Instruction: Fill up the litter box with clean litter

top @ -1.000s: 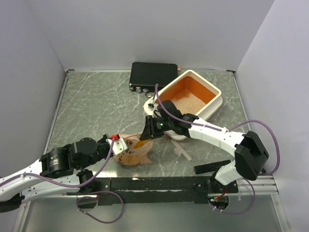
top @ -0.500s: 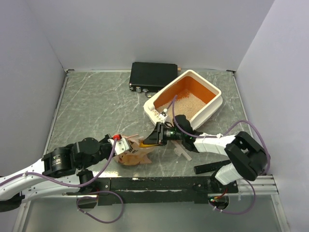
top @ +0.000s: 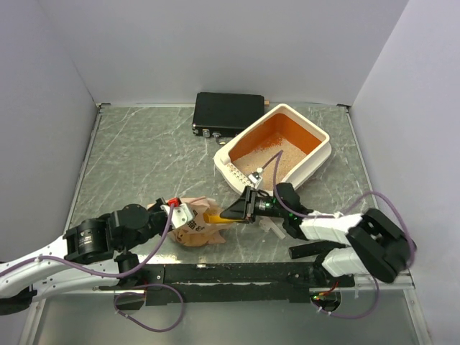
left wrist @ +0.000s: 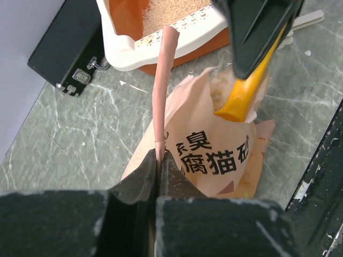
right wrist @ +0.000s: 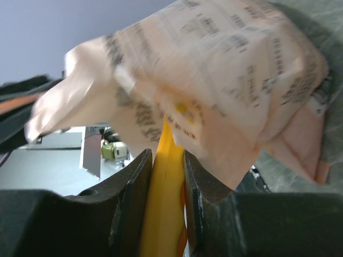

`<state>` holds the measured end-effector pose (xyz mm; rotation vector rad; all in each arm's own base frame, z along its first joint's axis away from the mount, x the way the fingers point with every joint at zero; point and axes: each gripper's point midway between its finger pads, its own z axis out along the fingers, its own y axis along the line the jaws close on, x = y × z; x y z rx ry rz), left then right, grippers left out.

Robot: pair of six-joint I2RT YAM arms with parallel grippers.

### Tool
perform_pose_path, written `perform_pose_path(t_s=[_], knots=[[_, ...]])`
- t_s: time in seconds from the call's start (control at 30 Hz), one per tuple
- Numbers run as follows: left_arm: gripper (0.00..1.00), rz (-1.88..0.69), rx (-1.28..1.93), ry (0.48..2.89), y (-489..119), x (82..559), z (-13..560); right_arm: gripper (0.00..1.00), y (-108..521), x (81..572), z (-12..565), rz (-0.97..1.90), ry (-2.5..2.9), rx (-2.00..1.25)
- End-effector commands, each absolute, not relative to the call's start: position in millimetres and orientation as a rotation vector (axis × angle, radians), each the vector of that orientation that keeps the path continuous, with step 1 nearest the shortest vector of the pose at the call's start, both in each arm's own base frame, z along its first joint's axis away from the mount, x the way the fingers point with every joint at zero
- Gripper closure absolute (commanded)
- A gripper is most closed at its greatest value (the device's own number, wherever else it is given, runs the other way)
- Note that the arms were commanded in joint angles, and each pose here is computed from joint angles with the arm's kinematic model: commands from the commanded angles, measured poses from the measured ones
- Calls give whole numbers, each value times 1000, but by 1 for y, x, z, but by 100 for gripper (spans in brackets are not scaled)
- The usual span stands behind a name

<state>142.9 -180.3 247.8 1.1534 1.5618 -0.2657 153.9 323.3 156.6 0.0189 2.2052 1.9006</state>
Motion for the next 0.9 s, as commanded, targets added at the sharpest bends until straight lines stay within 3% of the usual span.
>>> perform_pose_path(t_s=[0.0, 0.87], knots=[[99, -237, 1100, 1572, -178, 150, 256, 100, 310, 142, 210, 1968, 1998, -108], [99, -333, 934, 1456, -168, 148, 301, 100, 236, 129, 199, 1850, 1851, 60]])
